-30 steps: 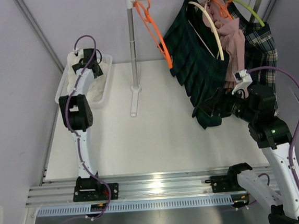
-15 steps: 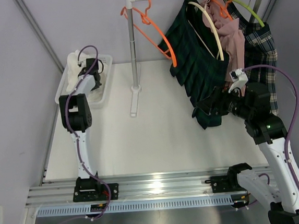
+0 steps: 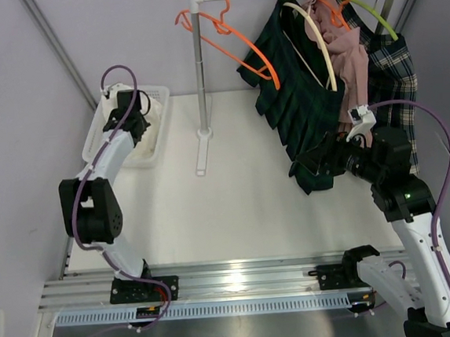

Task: Place the skirt on the hanger

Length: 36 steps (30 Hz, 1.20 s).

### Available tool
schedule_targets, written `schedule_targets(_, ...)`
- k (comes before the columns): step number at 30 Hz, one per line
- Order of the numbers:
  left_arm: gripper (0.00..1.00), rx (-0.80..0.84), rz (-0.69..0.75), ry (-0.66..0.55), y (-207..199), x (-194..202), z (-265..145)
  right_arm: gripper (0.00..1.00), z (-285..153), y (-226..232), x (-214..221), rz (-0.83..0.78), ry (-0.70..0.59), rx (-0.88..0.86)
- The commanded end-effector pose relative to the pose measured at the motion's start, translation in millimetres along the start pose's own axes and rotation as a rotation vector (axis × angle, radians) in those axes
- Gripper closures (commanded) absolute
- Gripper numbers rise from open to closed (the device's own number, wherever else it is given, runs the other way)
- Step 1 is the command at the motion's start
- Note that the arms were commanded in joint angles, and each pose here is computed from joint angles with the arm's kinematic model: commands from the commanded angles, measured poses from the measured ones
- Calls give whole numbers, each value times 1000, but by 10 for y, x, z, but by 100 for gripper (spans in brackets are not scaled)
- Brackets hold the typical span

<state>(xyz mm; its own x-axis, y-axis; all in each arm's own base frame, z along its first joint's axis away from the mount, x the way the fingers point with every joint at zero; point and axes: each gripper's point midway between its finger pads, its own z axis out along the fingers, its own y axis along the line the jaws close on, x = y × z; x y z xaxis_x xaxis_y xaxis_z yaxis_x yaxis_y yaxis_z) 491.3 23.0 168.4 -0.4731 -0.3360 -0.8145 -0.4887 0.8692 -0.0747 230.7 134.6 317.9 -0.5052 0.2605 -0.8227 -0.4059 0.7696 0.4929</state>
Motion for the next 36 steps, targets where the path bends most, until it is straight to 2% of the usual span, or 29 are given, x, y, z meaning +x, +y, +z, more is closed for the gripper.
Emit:
schedule_targets(1,100,102,-100,-126,-229,-353,-425,21,-76,159,-191,-28,-65,-49)
schedule_targets(12,100,318,-142,-367,-449,-1216,-1885,21,-112,273,-290,-45,-93,-91)
schedule_targets(23,100,553,-69,-462,-766,-1367,-3217,22,-85,354,-330,-59,-103,-126)
schedule_targets(27,100,629,-29,-414,-886,-1139,-3480,22,-58,402,-274,-56,-88,-141)
schedule_targets(36,100,808,126,-255,-1395,-240,-3914,22,54,432,-31,-37,-46,-151)
